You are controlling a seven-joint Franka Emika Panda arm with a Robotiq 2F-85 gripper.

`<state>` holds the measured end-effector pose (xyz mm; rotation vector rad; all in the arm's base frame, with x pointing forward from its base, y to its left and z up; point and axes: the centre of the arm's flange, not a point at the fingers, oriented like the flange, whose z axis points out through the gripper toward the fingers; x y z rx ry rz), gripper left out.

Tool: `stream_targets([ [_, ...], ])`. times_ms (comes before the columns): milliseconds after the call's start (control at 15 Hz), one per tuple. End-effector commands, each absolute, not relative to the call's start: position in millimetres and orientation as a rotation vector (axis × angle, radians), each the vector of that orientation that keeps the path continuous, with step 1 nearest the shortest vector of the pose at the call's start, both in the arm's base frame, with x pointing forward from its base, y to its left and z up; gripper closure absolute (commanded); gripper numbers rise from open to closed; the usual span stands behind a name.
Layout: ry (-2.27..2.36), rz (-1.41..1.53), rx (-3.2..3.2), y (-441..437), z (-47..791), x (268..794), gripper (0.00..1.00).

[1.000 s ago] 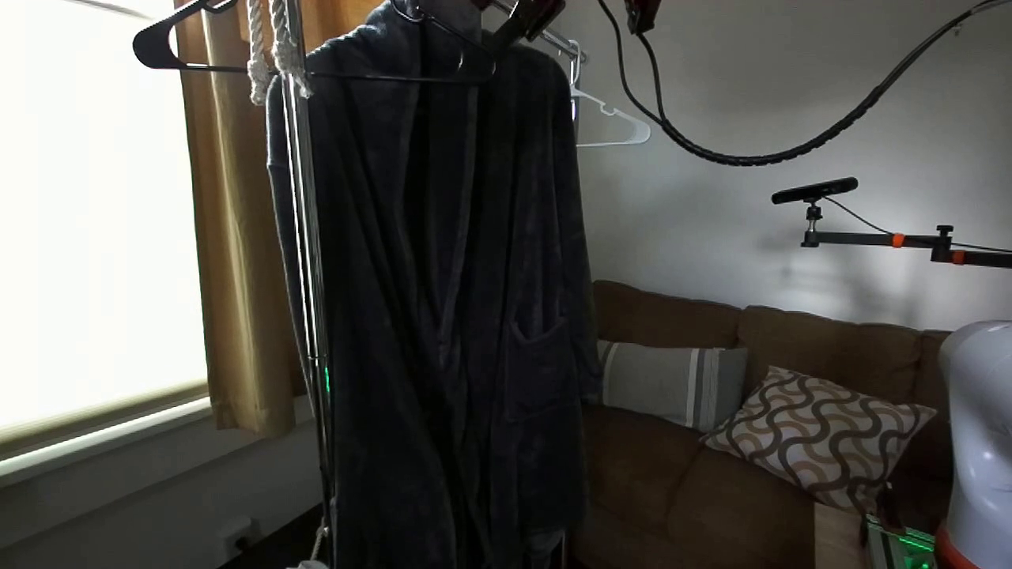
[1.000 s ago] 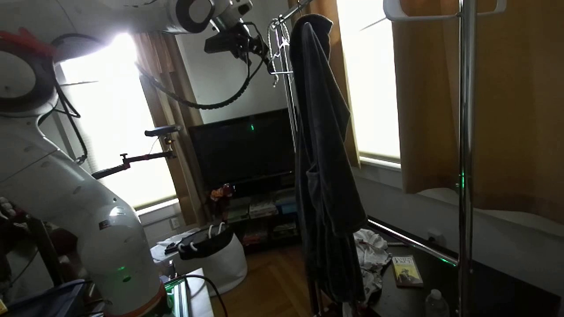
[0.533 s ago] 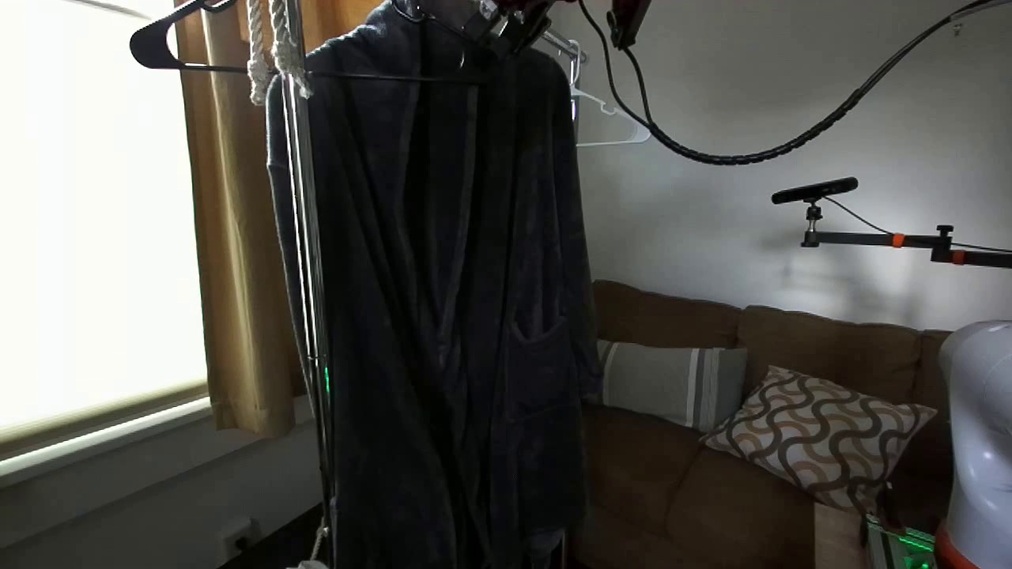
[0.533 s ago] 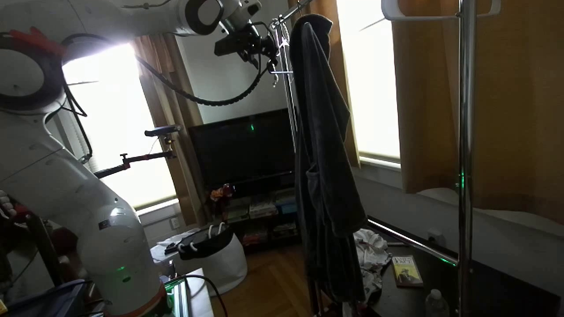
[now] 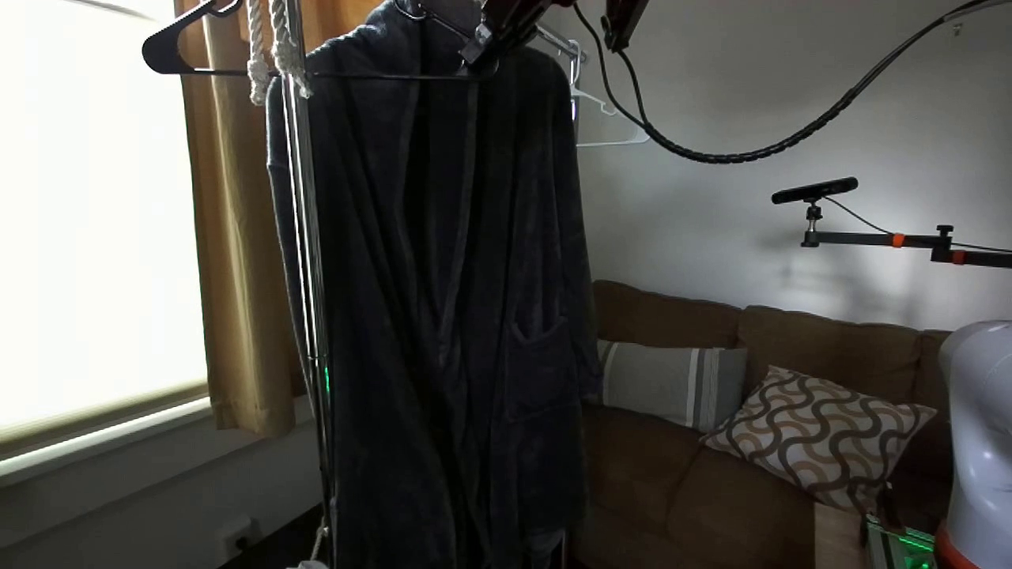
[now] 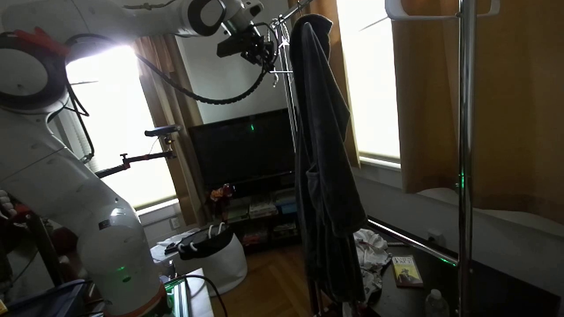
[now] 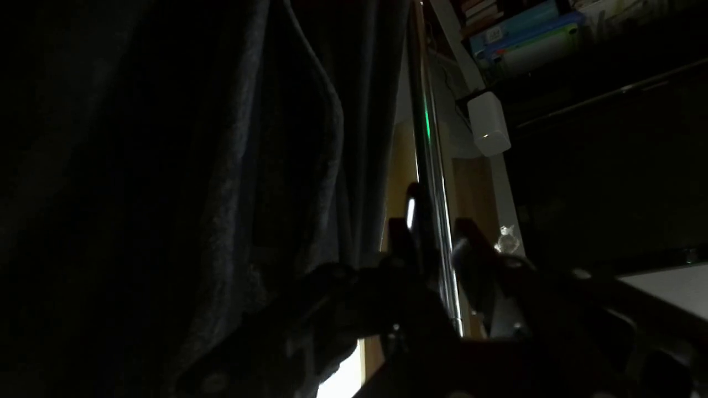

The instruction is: Remove the black hanger from the top rail of the clothes hanging rack and move it onto the bottom rail of the clothes hanging rack

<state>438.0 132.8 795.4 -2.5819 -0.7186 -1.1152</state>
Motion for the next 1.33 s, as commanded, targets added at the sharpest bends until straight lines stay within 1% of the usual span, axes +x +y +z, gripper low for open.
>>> stream_targets([
  [0, -0.747, -1.128, -2.588, 131.7, 798.0, 436.1, 1.00],
  [267, -0.732, -1.144, -2.578, 131.2, 800.0, 429.4, 0.98],
  [667, -0.640, -1.252, -2.515, 117.2, 814.1, 396.1, 0.98],
  [1267, -0.616, -1.083, -2.589, 38.4, 737.4, 310.5, 0.98],
])
